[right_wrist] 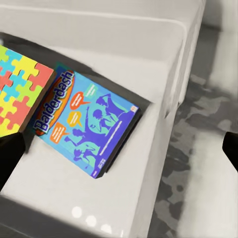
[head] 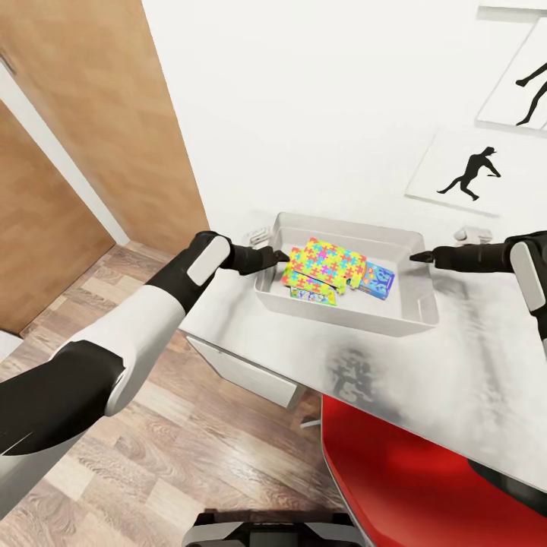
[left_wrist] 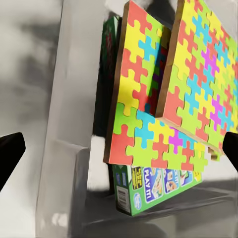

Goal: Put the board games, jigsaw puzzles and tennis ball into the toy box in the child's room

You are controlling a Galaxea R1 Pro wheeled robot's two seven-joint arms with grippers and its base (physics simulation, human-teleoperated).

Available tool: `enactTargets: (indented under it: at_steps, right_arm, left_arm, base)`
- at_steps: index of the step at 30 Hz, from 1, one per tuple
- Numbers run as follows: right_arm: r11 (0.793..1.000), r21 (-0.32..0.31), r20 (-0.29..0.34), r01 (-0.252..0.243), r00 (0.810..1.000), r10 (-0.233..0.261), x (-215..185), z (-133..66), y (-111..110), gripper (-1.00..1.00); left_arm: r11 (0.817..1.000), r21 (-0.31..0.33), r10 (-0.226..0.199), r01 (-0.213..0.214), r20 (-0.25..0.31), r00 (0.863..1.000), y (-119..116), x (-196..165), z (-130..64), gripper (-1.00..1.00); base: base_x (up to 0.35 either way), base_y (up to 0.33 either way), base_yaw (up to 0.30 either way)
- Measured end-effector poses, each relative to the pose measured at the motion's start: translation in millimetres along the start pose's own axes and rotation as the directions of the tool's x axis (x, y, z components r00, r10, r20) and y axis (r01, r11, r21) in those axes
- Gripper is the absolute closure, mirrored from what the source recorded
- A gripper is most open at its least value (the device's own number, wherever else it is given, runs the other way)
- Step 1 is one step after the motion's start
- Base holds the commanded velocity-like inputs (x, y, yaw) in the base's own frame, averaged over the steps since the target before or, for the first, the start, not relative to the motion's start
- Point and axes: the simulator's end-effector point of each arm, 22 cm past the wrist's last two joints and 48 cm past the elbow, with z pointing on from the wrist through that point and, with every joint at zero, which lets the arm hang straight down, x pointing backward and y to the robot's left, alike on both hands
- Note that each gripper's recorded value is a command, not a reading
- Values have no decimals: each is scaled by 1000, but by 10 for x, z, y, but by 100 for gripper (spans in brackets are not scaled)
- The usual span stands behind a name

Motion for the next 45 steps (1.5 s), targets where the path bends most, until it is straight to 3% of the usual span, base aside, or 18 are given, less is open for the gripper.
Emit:
enactTargets:
  at_steps: [7, 11, 15, 17, 22, 25, 34, 45]
  right_arm:
    - [1000, -5, 17, 13, 1000, -13, -63, -42, 39, -100]
    - [999, -19, 50, 37, 998, -36, -166, -122, 132, -100]
    - [996, -24, 116, 87, 990, -84, -276, -370, 195, -100]
    - [993, -42, 181, 115, 978, -105, -342, -612, 268, -100]
    - [991, -63, 251, 119, 963, -100, -355, -886, 303, -100]
    - [992, -67, 279, 111, 956, -88, -370, -995, 280, -100]
    - [989, -113, 330, 92, 943, -50, -394, -1198, 318, -100]
    - [987, -133, 338, 85, 941, -36, -381, -1240, 337, -100]
  left_arm:
    - [999, 23, 24, -24, 26, 999, -128, -95, -61, -100]
    - [997, 55, 57, -60, 58, 997, -294, -185, -164, -100]
    - [989, 103, 95, -106, 104, 990, -538, -279, -326, -100]
    - [980, 137, 124, -145, 148, 981, -748, -327, -467, -100]
    - [970, 157, 150, -185, 211, 966, -973, -403, -687, -100]
    - [967, 170, 145, -188, 235, 961, -1057, -431, -797, -100]
    - [965, 229, 66, -131, 271, 960, -1183, -431, -1077, -100]
    - [964, 231, 56, -129, 296, 953, -1245, -471, -1221, -100]
  base:
    - [0, 0, 0]
    - [0, 0, 0]
    - [0, 0, 0]
    - [0, 0, 0]
    - [0, 0, 0]
    - [0, 0, 0]
    - [0, 0, 0]
    - [0, 0, 0]
